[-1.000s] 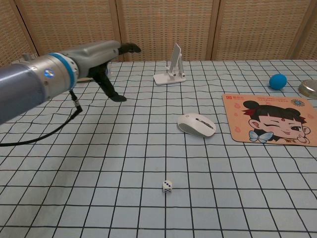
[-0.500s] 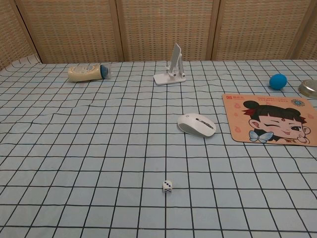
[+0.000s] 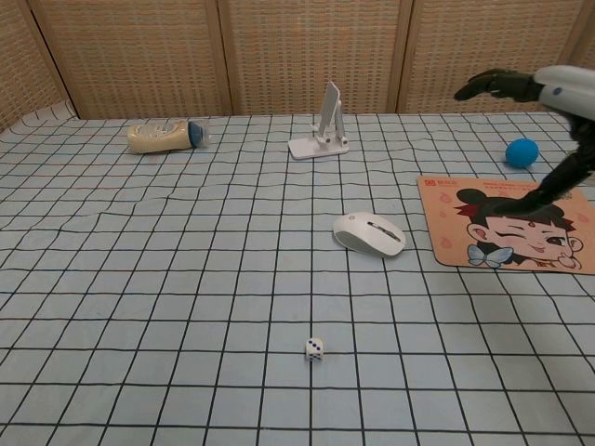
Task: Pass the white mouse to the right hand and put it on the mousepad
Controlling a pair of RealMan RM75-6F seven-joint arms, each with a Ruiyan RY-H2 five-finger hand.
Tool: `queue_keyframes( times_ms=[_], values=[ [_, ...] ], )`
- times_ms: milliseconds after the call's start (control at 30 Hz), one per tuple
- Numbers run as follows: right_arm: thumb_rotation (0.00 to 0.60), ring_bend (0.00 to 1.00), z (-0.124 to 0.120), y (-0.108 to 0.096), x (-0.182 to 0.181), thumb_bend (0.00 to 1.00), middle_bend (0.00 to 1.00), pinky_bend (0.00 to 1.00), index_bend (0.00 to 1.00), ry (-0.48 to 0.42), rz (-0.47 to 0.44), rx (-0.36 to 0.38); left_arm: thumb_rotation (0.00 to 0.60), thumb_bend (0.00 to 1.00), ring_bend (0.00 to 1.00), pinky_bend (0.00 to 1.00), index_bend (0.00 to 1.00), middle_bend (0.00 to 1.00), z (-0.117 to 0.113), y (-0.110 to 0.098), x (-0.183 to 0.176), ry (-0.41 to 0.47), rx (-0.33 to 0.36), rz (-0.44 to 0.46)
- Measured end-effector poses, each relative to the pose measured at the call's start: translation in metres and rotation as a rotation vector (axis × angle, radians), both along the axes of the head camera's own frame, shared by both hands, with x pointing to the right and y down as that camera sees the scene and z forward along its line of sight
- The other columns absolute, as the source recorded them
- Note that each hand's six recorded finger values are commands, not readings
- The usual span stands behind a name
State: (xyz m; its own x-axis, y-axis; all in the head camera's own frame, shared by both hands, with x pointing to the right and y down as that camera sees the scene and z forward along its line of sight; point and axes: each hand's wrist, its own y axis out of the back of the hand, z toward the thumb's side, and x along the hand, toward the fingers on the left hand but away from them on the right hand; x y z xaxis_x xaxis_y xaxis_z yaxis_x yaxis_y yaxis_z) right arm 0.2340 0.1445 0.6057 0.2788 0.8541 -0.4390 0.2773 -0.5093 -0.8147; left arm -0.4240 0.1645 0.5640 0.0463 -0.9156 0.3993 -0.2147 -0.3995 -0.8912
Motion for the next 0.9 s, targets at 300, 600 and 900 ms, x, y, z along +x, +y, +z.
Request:
queue_keyframes(
  times_ms=[300,600,900],
  values=[
    [0.600,0.00,0.040,-0.004,-0.095,0.17,0.00,0.00,0.14,-0.025,-0.023,-0.137,0.600,0.21,0.00,0.00,0.05,0.00,0.004,-0.002,-0.006,0.028,-0.028,-0.015],
    [0.600,0.00,0.078,-0.017,-0.119,0.18,0.04,0.00,0.22,0.058,0.008,-0.166,0.600,0.21,0.00,0.00,0.05,0.00,0.005,-0.005,-0.012,0.053,-0.040,-0.028],
    [0.600,0.00,0.098,-0.021,-0.118,0.20,0.05,0.00,0.23,0.103,0.048,-0.184,0.600,0.21,0.00,0.00,0.05,0.00,0.008,-0.006,-0.012,0.058,-0.056,-0.029]
  ],
)
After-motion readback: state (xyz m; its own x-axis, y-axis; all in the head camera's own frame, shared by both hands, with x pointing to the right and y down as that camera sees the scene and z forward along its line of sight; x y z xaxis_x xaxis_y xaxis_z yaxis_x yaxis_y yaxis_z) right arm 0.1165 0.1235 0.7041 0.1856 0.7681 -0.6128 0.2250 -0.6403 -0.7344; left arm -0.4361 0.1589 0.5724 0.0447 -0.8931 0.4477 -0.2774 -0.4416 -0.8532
